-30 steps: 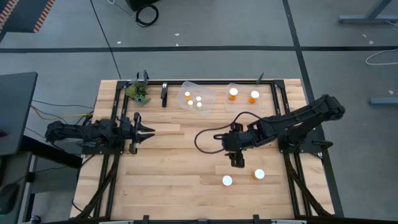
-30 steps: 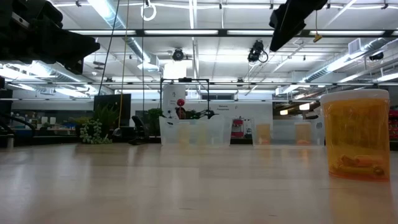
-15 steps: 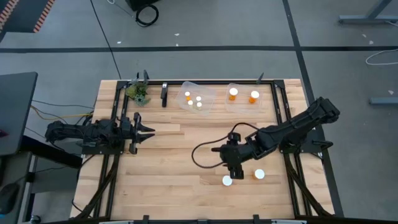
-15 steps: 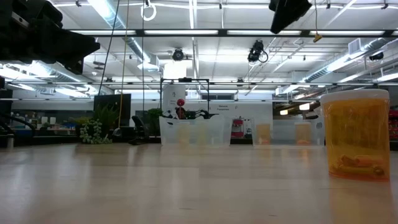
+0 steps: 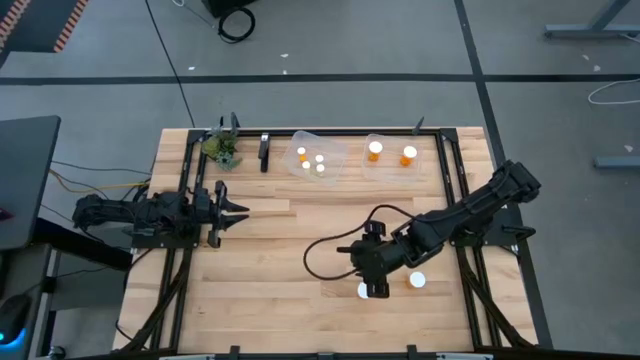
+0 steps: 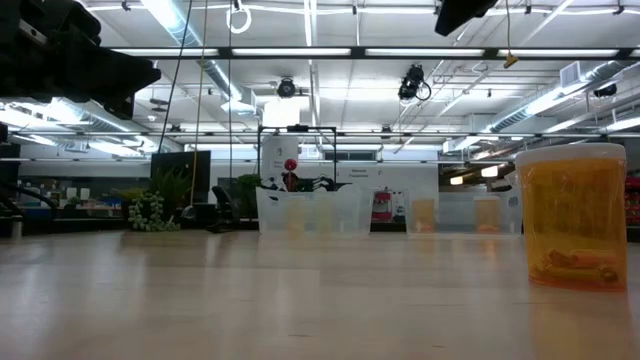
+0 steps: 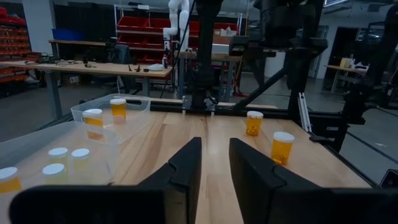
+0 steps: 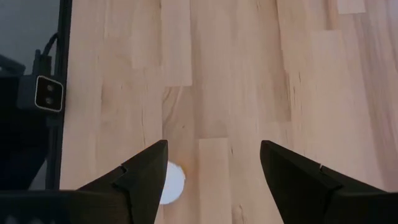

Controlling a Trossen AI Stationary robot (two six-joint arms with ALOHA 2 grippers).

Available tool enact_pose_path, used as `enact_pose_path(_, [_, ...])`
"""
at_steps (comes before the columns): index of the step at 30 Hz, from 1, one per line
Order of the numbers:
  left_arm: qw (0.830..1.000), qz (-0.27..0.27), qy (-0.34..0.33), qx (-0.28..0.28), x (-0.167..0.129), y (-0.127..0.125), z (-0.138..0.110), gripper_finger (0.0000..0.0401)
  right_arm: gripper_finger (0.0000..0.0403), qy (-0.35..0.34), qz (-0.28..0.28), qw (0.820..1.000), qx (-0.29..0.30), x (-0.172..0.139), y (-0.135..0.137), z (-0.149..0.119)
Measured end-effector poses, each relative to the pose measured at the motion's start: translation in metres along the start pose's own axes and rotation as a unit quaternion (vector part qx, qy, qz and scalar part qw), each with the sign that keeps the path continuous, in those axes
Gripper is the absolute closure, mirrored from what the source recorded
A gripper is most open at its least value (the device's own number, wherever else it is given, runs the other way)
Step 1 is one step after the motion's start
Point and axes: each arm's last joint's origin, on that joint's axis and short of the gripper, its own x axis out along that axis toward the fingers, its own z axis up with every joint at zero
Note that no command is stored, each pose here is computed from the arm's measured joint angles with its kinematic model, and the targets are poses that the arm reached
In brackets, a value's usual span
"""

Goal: Pick and place medicine bottles into bin by pill shape (circle, oval)
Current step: Put the big orange pill bottle into the right transparent bin

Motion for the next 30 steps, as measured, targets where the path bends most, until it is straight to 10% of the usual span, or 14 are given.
enact_pose_path(30, [1.0, 0.0, 0.0, 0.0, 0.0, 0.0, 0.0, 0.0308, 0.0141, 0.102, 0.018, 0.988, -0.11, 0.065, 0.033, 0.007])
